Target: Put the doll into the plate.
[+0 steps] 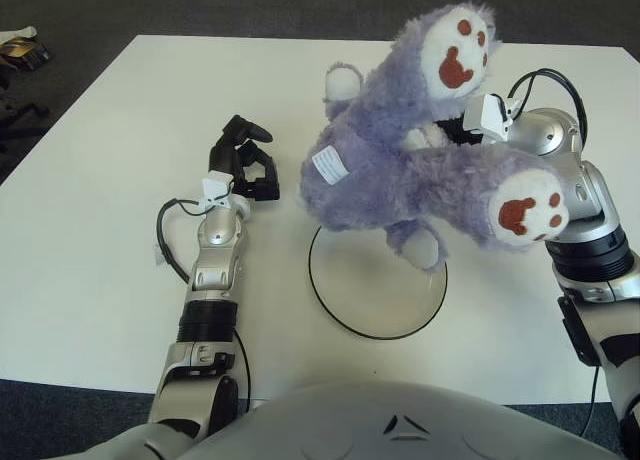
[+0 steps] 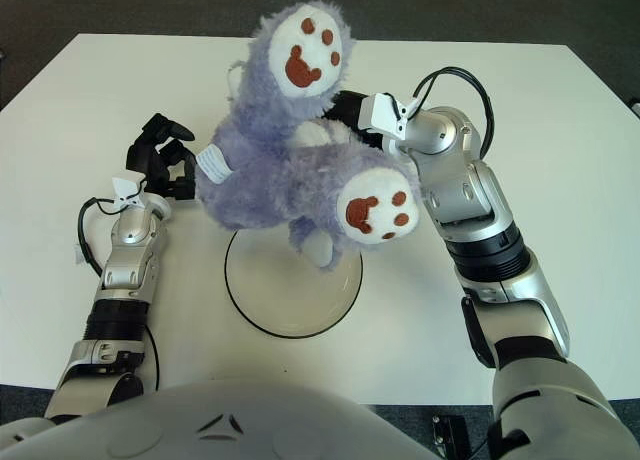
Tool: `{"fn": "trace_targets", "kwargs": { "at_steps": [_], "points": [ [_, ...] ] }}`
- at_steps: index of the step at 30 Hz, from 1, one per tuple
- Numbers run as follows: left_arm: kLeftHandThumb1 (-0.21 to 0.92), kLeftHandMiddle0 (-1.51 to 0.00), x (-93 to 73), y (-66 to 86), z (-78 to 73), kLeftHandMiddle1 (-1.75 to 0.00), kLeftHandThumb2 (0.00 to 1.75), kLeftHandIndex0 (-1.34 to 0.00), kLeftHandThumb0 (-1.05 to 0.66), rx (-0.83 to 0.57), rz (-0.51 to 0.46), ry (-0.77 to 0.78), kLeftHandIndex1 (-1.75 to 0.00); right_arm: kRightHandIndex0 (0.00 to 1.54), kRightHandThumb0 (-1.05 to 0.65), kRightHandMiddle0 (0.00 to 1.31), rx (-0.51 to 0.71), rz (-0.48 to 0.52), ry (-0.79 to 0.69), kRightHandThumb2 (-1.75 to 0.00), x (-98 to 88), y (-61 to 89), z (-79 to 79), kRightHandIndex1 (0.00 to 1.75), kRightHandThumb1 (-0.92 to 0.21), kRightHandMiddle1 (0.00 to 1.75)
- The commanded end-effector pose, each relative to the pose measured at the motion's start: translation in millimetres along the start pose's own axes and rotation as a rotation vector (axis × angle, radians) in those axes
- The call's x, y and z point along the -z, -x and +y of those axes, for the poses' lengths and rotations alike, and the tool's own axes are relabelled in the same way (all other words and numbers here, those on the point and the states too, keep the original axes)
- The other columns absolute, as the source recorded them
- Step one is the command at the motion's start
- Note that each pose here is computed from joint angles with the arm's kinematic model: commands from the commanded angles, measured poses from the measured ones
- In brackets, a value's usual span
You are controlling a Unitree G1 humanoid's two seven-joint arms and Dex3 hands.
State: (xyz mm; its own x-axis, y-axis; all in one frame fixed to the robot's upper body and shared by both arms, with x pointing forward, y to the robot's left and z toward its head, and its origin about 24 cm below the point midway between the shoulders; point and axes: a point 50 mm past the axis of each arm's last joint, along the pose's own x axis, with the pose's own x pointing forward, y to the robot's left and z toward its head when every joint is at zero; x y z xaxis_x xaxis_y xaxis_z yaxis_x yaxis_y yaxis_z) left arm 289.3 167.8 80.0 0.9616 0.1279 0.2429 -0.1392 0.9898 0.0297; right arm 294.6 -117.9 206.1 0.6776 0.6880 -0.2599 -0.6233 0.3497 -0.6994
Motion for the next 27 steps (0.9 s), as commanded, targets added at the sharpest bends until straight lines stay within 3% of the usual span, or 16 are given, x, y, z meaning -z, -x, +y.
{"fn": "trace_targets", "kwargs": {
  "at_steps": [1,9,22,27],
  "points": [
    [0.05,-0.81,1.1,-0.7,-0.3,-1.75,1.62,-0.61,-0.01,-0.007,-0.003,-0.011,-1.7,0.79,0.56,1.08,-0.005,-0.028,0.003,-1.58,-0.8,4.5,2.9,1.75,-0.1,1.75],
    [0.05,-0.81,0.7,-0.8,-0.8,-1.75,1.62,-0.61,-0.01,-0.009,0.0,0.005,-1.71,0.78,0.56,1.08,-0.04,-0.068,-0.017,-1.57,1.9,4.4,10.6,1.75,-0.11,1.75],
    [0.03,-0.82,0.3,-0.6,-1.3,-1.75,1.64,-0.61,-0.01,-0.005,0.003,0.026,-1.72,0.77,0.55,1.06,-0.1,-0.14,0.074,-1.55,3.0,4.4,16.3,1.75,-0.12,1.75],
    [0.04,-0.81,0.2,-1.3,-1.5,-1.75,1.63,-0.61,-0.01,0.002,0.008,0.023,-1.72,0.77,0.55,1.02,-0.126,-0.14,0.204,-1.55,-2.9,4.7,20.7,1.75,-0.12,1.75]
  ]
}}
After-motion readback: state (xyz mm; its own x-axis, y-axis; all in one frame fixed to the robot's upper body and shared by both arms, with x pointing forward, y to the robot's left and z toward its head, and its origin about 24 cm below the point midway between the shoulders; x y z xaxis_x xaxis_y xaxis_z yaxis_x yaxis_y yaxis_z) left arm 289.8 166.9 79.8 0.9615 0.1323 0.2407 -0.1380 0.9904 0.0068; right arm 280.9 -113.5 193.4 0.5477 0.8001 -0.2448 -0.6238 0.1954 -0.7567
